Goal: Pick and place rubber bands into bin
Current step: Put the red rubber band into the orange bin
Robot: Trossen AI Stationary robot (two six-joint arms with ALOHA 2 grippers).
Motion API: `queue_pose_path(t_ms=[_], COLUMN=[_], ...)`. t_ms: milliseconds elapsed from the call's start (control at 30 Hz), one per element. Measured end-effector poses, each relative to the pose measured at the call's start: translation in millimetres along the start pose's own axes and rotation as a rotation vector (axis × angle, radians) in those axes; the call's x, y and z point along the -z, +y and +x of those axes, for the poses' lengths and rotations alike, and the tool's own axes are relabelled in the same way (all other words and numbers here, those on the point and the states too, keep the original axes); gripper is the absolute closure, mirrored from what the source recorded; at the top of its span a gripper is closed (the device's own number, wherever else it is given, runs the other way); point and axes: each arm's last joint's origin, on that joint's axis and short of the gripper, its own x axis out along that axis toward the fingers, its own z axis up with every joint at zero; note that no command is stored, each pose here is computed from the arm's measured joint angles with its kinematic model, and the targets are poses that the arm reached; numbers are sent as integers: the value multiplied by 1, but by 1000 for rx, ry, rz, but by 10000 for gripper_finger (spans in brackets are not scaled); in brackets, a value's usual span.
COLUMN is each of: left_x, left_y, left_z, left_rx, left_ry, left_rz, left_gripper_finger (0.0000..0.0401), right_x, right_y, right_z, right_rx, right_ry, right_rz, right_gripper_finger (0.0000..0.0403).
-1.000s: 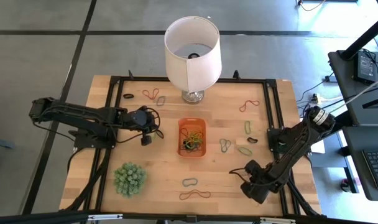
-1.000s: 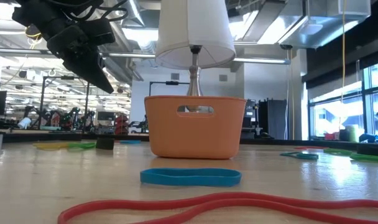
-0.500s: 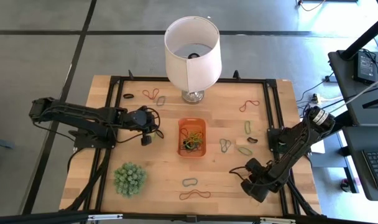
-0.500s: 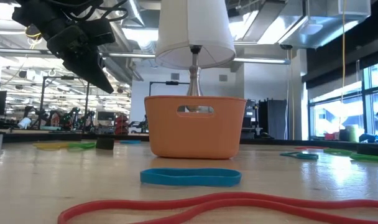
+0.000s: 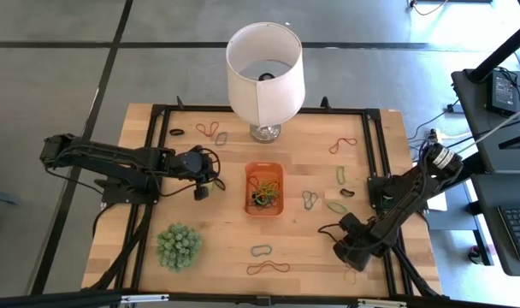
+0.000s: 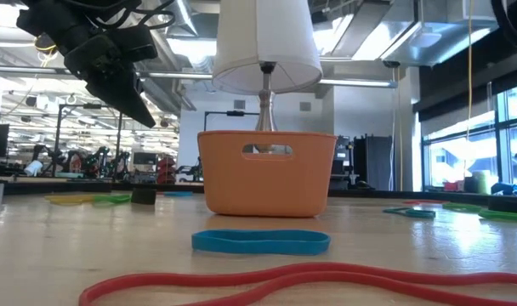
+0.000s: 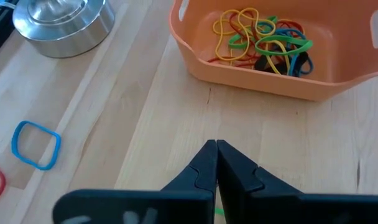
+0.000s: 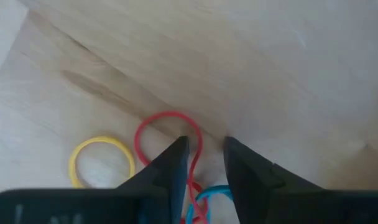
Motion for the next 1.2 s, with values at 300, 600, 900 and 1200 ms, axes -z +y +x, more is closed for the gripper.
queue_pose_path(t_ms=[300, 600, 900, 1200], left_x=[0, 0, 0, 0], left_y=[0, 0, 0, 0], left_z=[0, 0, 0, 0], left_rx=[0, 0, 0, 0], left_ry=[-1, 0, -1, -1], left_rz=[0, -1, 0, 0], left_gripper_finger=[395, 395, 393, 397], right_x=[4, 4, -7, -41], right_y=[12, 19, 13, 17], right_z=[-17, -67, -137, -188], right_rx=[20, 88, 75, -9], right_ry=[29, -29, -197, -380], right_rz=[-24, -37, -43, -80], right_gripper_finger=[393, 398, 401, 402])
